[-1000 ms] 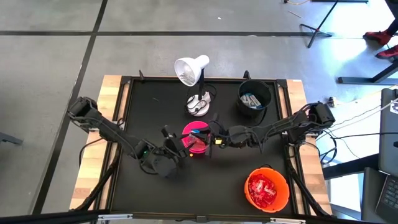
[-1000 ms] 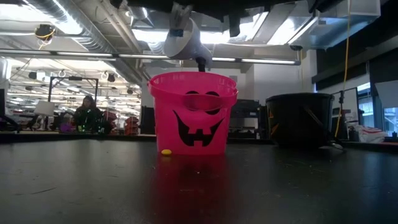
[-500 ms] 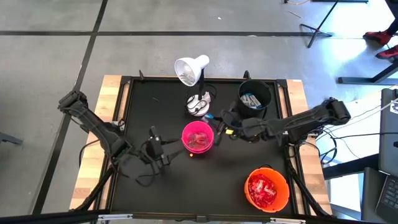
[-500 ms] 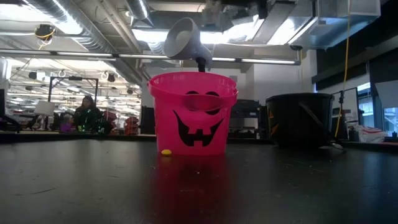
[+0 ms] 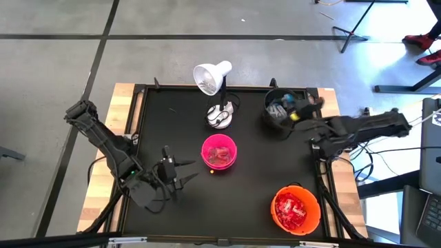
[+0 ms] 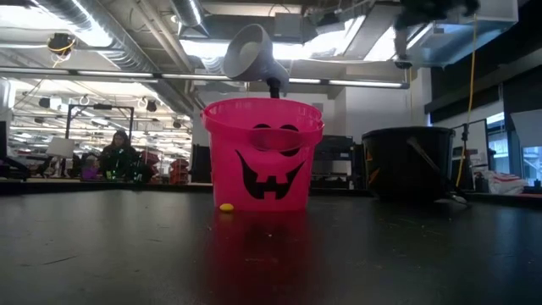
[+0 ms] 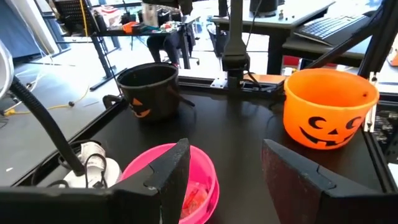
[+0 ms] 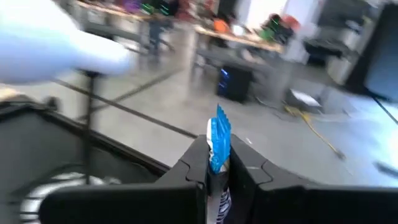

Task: Sort candy
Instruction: Put the white chocolate bar into the black bucket

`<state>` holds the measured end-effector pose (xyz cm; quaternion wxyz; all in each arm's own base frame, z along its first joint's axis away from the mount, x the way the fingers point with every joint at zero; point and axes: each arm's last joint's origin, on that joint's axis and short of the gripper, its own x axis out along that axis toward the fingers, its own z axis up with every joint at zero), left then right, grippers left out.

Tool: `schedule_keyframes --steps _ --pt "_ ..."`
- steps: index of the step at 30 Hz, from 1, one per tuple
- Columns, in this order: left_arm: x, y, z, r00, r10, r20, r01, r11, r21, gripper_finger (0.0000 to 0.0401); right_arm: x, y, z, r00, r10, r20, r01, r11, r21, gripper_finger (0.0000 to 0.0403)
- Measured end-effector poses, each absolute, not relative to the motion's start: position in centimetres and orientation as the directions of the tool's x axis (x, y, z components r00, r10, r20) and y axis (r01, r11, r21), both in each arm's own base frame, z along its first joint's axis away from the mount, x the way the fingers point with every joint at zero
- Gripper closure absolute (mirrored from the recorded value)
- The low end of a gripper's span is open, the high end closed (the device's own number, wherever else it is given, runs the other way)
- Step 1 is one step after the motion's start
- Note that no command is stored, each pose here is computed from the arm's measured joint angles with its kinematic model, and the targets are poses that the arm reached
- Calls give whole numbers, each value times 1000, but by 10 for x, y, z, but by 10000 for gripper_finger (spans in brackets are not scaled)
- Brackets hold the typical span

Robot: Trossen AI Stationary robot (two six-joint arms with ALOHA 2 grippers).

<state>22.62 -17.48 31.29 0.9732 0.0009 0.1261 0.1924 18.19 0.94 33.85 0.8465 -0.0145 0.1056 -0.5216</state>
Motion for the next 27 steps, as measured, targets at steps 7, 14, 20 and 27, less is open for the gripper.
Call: schedule_keyframes --steps 7,14,20,27 --pt "228 -170 305 879 406 -248 -405 912 59 214 129 -21 310 248 -939 -238 962 267 -51 372" --pt "236 -158 295 870 393 -298 -414 910 -6 214 134 -40 267 211 -929 -304 968 242 -70 368" --pt "241 -151 286 868 351 -351 -398 915 -68 214 147 -59 255 328 -877 -352 931 363 -39 362" --pt "241 -147 265 839 374 -396 -443 891 -97 214 146 -76 256 387 -833 -396 903 430 -23 271"
